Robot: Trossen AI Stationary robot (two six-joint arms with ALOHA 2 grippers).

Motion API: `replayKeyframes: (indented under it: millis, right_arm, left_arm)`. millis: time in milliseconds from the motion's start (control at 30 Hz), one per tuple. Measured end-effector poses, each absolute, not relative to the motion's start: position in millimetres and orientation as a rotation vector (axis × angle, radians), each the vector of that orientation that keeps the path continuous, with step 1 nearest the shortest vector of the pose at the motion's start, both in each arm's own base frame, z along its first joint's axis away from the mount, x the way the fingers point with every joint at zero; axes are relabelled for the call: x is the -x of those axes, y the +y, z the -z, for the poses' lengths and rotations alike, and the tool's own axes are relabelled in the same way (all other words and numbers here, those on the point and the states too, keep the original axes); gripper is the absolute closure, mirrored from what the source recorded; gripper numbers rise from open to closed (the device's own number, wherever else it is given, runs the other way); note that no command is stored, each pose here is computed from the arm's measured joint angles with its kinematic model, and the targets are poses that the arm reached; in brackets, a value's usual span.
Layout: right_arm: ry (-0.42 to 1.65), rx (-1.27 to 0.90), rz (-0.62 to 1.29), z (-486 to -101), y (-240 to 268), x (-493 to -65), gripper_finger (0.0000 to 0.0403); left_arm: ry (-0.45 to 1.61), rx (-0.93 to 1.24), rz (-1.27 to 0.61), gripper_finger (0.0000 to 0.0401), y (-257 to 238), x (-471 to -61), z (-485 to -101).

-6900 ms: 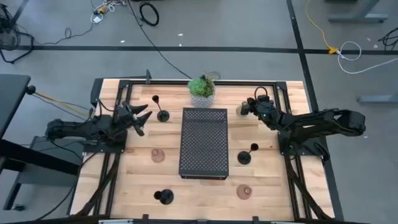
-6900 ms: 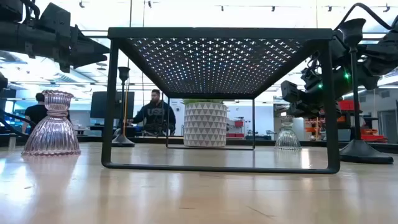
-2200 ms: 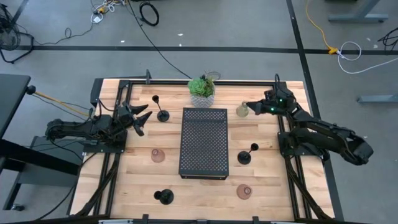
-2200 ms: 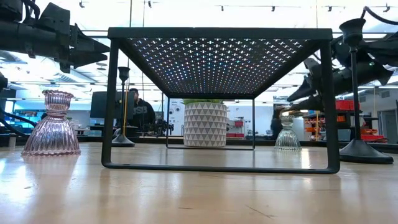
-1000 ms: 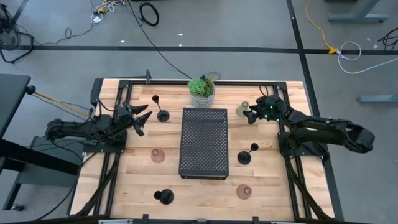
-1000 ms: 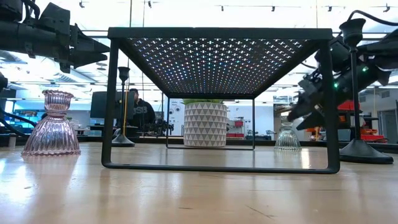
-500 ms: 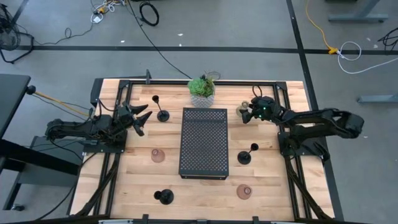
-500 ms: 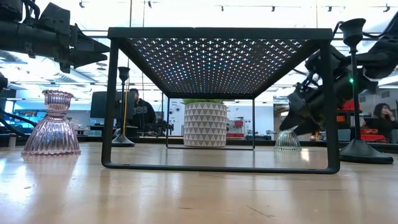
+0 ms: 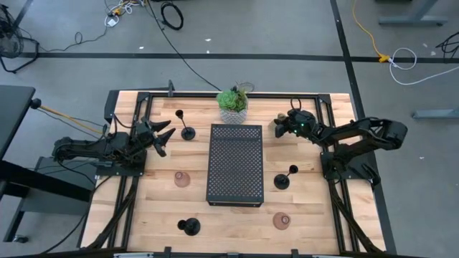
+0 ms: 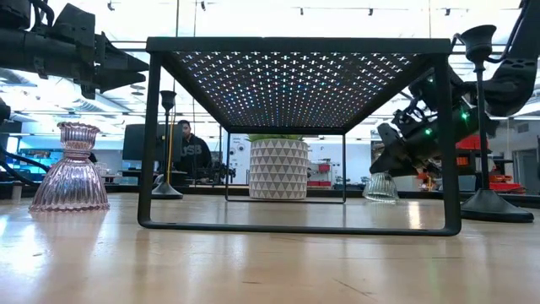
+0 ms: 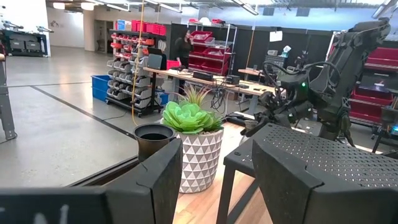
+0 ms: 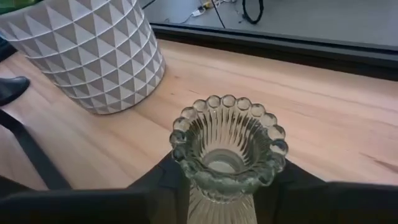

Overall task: Pick & Place candle stick holders
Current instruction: Put the green candle holder on the shelf

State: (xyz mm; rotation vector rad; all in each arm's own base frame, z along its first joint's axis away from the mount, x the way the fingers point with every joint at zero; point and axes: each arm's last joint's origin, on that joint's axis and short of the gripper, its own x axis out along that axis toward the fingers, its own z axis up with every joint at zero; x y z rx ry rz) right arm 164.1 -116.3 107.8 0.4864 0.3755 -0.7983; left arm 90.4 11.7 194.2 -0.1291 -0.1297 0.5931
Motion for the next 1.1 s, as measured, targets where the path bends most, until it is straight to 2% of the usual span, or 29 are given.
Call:
replayKeyframes:
  millis: [300,433,533,767,967,1100]
  right_arm:
    - [0.318,-0.591,0.699,-130.9,-116.3,-173.5,0.0294]
    - [0.410,-0.534,0.638,-173.3,-118.7,-189.4,0.0294]
    - [0.483,-0.419,0.641,-222.6,-116.6,-196.6,0.0294]
    - [0.460,-0.312,0.553,-320.1,-84.9,-203.3,0.0294]
    - [0.447,-0.318,0.514,-335.7,-35.9,-223.1,0.0294]
    - [0.439,-0.313,0.458,-324.7,-10.7,-249.3,0.0294]
  left_arm:
    - [-0.129,0.129,-0.593,0.0204,11.7,-90.5,-194.2]
    - [-0.130,0.130,-0.593,0.0204,11.7,-90.4,-194.2]
    - [-0.130,0.130,-0.593,0.0204,11.7,-90.4,-194.2]
    - [-0.129,0.129,-0.593,0.0204,11.7,-90.5,-194.2]
    - [-0.130,0.129,-0.594,0.0204,11.7,-90.4,-194.2]
    - [-0.129,0.129,-0.593,0.0204,11.7,-90.5,-194.2]
